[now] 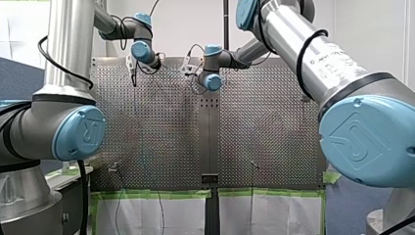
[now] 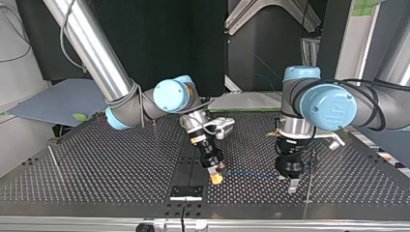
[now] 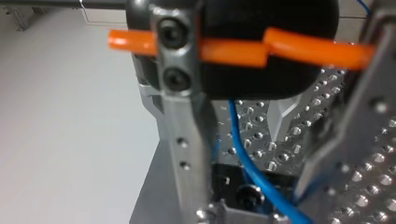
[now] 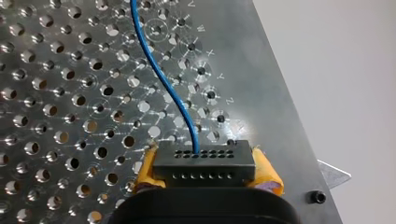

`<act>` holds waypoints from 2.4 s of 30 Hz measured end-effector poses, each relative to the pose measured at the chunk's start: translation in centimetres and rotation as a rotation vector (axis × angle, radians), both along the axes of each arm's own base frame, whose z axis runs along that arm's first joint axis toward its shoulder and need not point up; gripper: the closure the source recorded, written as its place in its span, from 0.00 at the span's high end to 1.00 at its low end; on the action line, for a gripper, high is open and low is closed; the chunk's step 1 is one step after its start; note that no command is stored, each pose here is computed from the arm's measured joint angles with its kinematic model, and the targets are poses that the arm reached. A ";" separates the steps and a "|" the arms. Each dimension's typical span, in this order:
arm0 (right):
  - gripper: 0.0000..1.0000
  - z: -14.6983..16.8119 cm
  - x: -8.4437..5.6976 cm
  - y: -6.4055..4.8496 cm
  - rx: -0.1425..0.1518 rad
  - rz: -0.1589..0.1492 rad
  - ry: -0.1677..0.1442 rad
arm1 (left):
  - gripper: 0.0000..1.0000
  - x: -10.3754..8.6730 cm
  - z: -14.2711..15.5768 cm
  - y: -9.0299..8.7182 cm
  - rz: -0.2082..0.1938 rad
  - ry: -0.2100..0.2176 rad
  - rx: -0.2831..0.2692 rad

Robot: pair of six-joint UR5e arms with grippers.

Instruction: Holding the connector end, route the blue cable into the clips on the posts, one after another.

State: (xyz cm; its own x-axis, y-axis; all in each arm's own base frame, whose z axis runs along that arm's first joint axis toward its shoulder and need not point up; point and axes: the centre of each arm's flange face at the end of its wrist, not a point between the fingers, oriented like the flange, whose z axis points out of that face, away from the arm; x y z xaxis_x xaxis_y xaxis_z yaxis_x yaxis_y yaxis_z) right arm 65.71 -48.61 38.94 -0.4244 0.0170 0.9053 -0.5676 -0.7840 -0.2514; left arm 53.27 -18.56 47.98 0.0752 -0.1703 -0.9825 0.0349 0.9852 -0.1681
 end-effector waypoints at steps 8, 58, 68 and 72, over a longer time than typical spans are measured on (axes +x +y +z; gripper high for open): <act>0.00 -0.1 0.0 0.1 0.005 -0.001 0.011 | 0.99 0.0 -0.1 0.4 0.017 0.006 0.000; 0.00 -6.2 -2.8 -1.1 0.084 -0.048 0.113 | 0.00 -0.8 -6.6 -5.5 -0.018 0.205 0.118; 0.00 -11.0 -4.9 -1.0 0.120 -0.112 0.207 | 0.00 -1.8 -9.5 -8.8 -0.032 0.266 0.161; 0.00 -12.9 -5.6 -0.8 0.132 -0.131 0.245 | 0.00 -1.8 -10.8 -9.4 -0.041 0.288 0.174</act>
